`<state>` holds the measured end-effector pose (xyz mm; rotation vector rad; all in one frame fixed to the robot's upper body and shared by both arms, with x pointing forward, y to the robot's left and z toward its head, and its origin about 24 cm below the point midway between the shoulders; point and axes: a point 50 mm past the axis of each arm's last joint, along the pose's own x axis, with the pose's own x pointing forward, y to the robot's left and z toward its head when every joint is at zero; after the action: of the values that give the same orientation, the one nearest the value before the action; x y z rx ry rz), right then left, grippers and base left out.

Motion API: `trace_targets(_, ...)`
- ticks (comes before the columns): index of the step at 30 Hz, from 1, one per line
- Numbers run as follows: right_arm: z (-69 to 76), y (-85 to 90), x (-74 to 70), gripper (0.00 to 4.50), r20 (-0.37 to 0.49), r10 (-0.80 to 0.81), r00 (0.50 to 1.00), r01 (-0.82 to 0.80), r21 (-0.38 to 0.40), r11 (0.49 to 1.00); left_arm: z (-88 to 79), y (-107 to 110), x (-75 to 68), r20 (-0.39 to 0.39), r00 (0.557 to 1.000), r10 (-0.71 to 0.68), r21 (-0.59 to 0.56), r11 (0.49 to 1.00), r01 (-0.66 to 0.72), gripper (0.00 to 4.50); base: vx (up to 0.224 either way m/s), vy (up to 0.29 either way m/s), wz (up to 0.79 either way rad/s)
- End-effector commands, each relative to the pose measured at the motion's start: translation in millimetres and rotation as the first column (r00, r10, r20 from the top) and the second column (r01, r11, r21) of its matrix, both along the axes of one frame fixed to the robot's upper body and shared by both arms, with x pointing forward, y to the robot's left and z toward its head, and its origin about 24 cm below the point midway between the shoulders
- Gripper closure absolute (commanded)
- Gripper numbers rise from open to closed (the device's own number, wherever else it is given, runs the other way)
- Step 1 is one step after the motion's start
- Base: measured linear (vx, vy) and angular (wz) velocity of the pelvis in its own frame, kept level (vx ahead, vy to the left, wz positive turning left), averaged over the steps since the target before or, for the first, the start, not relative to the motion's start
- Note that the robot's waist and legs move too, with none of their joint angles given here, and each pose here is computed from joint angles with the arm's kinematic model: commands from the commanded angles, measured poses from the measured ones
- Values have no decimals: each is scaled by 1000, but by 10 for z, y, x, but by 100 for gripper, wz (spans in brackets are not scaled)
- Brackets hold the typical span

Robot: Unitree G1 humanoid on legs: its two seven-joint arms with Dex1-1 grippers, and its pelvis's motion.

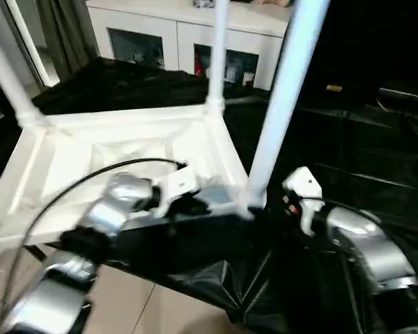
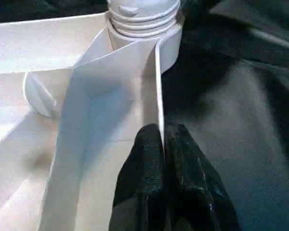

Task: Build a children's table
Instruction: Rotate leg to tighten

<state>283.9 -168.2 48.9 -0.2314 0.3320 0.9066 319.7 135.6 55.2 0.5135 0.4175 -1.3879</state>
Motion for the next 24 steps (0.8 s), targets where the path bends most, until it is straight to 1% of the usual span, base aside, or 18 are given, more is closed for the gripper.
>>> trace_targets(1,54,43,-24,61,7,65,998,-66,3,998,-71,-40,-110,-63,992,-105,30,994,107,450,0,0,0)
trace_targets(4,25,37,-46,61,-9,108,994,-108,-25,994,-30,-33,-189,-102,982,-162,8,987,163,450,0,0,0)
trace_targets(7,-5,55,-46,61,-19,133,991,-133,-40,990,-16,-32,-200,-93,982,-162,3,987,163,450,0,0,0)
trace_targets(12,17,78,-29,61,-23,133,991,-132,8,991,-24,-27,-216,-94,982,-162,-4,987,162,450,0,0,0)
trace_targets(13,15,76,-35,77,-26,137,990,-137,11,991,-26,-26,-223,-97,982,-162,-4,987,163,450,0,0,0)
trace_targets(14,10,72,-46,77,-30,142,989,-142,13,990,-31,-25,-231,-100,982,-162,-3,987,162,450,0,0,0)
trace_targets(15,6,69,-52,94,-32,145,989,-144,15,989,-32,-24,-237,-102,982,-161,-2,987,162,450,0,0,0)
trace_targets(16,4,68,-53,97,-33,145,989,-144,15,989,-32,-24,-238,-102,982,-161,-2,987,162,450,0,0,0)
trace_targets(19,-18,63,-65,131,-42,141,989,-140,25,990,-35,-19,-244,-105,982,-158,-1,987,158,450,0,0,0)
trace_targets(22,-25,67,-68,150,-46,130,990,-129,39,991,-41,-13,-246,-109,982,-154,1,988,155,450,0,0,0)
trace_targets(23,-26,68,-67,150,-46,126,991,-124,42,991,-43,-13,-246,-109,982,-153,1,988,154,450,0,0,0)
trace_targets(24,-33,69,-65,161,-48,113,992,-110,52,993,-49,-13,-243,-107,983,-148,3,989,149,450,0,0,0)
